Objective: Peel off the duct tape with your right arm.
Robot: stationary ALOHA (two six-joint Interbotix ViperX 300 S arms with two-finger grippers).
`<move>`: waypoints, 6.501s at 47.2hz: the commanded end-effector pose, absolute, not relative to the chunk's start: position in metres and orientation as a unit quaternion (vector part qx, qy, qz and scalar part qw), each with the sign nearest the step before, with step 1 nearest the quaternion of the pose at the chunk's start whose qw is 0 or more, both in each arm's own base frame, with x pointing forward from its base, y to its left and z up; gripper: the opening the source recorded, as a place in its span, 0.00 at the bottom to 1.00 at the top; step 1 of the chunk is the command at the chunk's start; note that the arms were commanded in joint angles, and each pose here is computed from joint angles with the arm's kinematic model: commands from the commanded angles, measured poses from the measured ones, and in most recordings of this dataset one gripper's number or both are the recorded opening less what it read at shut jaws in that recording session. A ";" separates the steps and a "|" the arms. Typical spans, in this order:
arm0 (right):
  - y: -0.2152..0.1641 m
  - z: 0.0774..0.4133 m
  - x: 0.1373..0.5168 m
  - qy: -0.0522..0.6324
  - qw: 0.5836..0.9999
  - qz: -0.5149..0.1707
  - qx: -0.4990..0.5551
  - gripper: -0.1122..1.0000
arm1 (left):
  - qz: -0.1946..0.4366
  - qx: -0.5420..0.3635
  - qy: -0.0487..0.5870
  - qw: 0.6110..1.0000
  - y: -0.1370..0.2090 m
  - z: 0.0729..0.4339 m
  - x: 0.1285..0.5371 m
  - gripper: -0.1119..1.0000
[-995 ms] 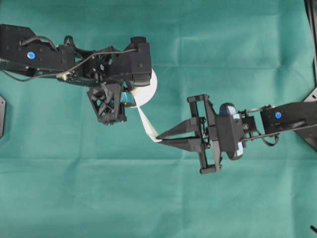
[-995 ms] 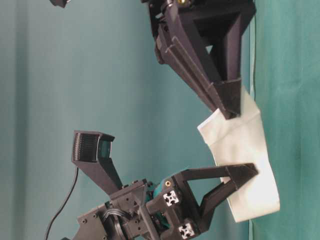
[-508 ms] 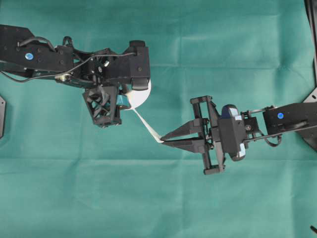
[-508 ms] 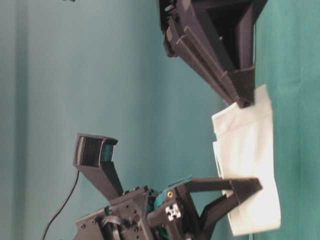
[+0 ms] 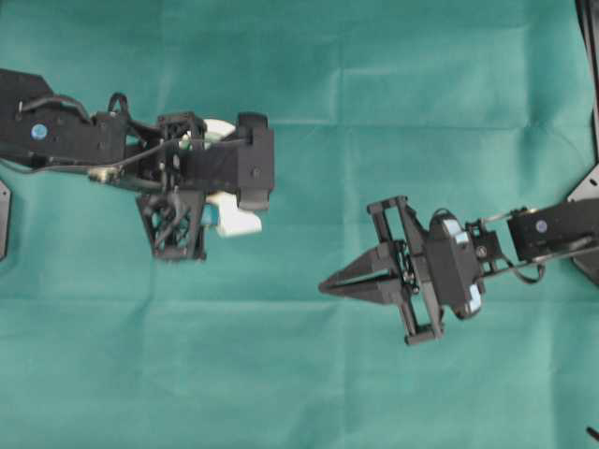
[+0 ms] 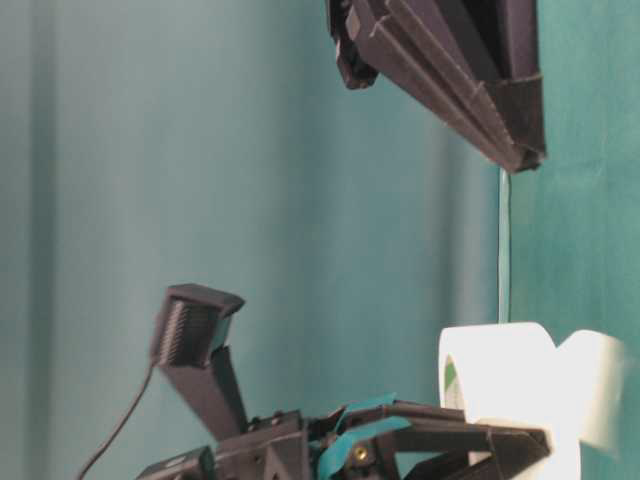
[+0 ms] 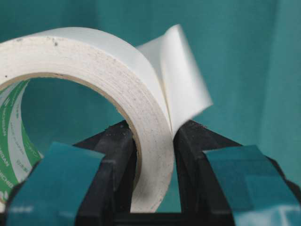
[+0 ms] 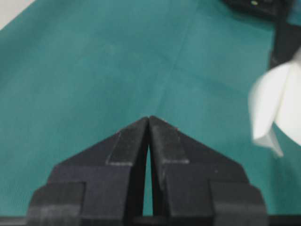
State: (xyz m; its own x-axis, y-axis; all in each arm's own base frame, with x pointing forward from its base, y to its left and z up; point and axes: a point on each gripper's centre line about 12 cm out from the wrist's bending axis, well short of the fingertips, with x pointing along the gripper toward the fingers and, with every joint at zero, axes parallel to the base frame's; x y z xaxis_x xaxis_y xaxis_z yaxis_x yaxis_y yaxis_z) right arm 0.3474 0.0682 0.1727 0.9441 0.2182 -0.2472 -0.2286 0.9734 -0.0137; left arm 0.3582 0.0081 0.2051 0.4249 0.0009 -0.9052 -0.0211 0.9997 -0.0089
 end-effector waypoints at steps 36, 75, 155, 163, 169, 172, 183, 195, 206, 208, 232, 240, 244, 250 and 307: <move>0.021 0.194 0.326 0.093 0.994 0.048 -0.012 0.02 | -0.010 0.014 0.499 0.867 0.002 0.221 0.354 0.28; 0.018 0.191 0.318 0.098 0.994 0.044 -0.010 0.02 | -0.011 0.018 0.457 0.889 0.002 0.201 0.425 0.28; 0.018 0.180 0.313 0.115 0.992 0.044 -0.009 0.02 | -0.021 0.063 0.465 0.883 0.018 0.216 0.400 0.89; 0.018 0.180 0.313 0.114 0.992 0.044 -0.009 0.02 | -0.012 0.058 0.458 0.887 0.024 0.224 0.376 0.89; 0.018 0.180 0.313 0.115 0.992 0.045 -0.010 0.02 | -0.010 0.057 0.453 0.889 0.024 0.227 0.368 0.86; 0.018 0.180 0.312 0.116 0.992 0.044 -0.010 0.02 | -0.010 0.057 0.453 0.889 0.023 0.227 0.364 0.86; 0.018 0.193 0.306 0.098 0.994 0.044 -0.012 0.02 | -0.016 0.063 0.430 0.901 0.016 0.241 0.351 0.86; 0.013 0.204 0.294 0.094 0.995 0.037 -0.013 0.02 | -0.017 0.069 0.383 0.921 0.012 0.247 0.332 0.79; 0.012 0.210 0.285 0.087 0.996 0.034 -0.013 0.02 | -0.011 0.069 0.335 0.940 0.012 0.245 0.315 0.77; 0.012 0.209 0.284 0.088 0.995 0.034 -0.013 0.01 | -0.010 0.070 0.324 0.943 0.012 0.246 0.312 0.77; 0.011 0.196 0.260 0.104 0.994 0.034 -0.013 0.01 | 0.004 0.063 0.221 0.973 0.011 0.239 0.268 0.76; 0.011 0.196 0.242 0.100 0.994 0.033 -0.013 0.02 | 0.006 0.059 0.212 0.975 0.010 0.230 0.252 0.77; 0.010 0.198 0.234 0.094 0.995 0.033 -0.013 0.02 | 0.007 0.058 0.208 0.976 0.010 0.225 0.245 0.76; 0.010 0.201 0.222 0.079 0.996 0.033 -0.014 0.02 | 0.007 0.058 0.201 0.978 0.009 0.219 0.234 0.77; 0.002 0.160 0.134 0.070 0.997 0.010 -0.017 0.02 | 0.043 0.042 0.046 0.997 0.012 0.197 0.134 0.76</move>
